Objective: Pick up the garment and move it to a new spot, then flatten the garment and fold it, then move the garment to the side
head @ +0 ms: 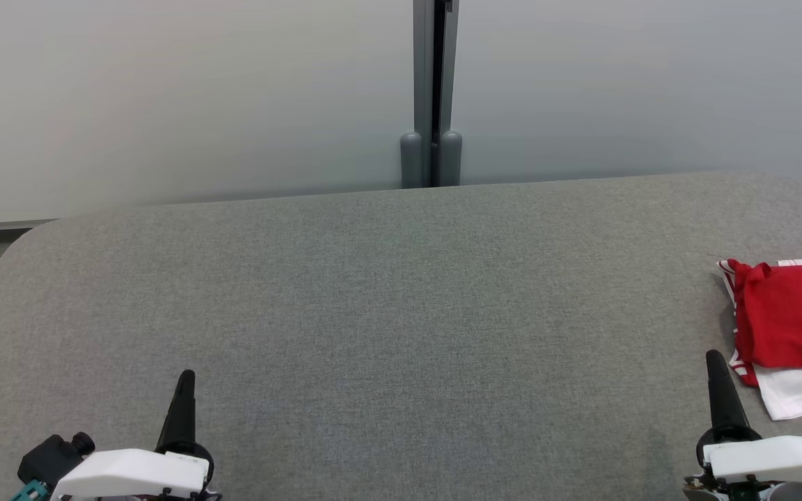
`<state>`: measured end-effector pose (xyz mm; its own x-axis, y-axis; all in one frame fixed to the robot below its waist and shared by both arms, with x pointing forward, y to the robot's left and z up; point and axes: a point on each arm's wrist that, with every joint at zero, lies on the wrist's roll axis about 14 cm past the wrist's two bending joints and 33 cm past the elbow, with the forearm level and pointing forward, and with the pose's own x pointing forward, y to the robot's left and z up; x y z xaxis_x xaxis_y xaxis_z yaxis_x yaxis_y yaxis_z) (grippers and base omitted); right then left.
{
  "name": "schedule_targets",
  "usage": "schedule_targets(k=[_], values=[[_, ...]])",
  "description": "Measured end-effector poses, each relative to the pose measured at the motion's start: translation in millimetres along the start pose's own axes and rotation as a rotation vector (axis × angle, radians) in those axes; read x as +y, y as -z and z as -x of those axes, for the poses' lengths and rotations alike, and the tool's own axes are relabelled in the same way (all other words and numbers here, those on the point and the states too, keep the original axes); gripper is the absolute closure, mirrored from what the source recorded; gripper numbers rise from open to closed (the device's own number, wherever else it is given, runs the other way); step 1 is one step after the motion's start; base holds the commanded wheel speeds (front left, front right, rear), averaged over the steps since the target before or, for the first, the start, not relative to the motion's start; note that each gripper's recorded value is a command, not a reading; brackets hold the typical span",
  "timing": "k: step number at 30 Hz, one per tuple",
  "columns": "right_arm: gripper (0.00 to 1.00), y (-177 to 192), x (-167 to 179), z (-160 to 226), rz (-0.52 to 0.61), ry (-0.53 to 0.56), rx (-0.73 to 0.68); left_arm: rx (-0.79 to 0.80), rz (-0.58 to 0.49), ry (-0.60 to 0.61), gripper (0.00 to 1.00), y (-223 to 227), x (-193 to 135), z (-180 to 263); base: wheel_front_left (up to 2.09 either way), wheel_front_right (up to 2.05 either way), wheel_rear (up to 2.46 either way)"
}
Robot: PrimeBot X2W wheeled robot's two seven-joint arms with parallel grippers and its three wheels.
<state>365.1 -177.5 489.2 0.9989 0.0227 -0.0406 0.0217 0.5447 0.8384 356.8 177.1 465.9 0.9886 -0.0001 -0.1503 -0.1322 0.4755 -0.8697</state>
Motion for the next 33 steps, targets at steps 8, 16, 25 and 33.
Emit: schedule_targets(k=[8, 16, 25, 33], values=[[1.00, -3, -1, -3, -0.083, 0.005, -0.003, -0.006, 0.074, 0.015, 1.00, -6, -4, -4, 0.00, 0.00, 0.00], [1.00, -8, 0, -7, -0.163, 0.005, -0.011, -0.012, 0.143, 0.026, 1.00, -11, -6, -7, 0.00, 0.00, 0.00], [1.00, -11, -1, -9, -0.247, 0.006, -0.014, -0.013, 0.215, 0.042, 1.00, -16, -9, -11, 0.00, 0.00, 0.00], [1.00, -15, 0, -12, -0.316, 0.001, -0.017, -0.019, 0.274, 0.064, 1.00, -21, -14, -14, 0.00, 0.00, 0.00]])
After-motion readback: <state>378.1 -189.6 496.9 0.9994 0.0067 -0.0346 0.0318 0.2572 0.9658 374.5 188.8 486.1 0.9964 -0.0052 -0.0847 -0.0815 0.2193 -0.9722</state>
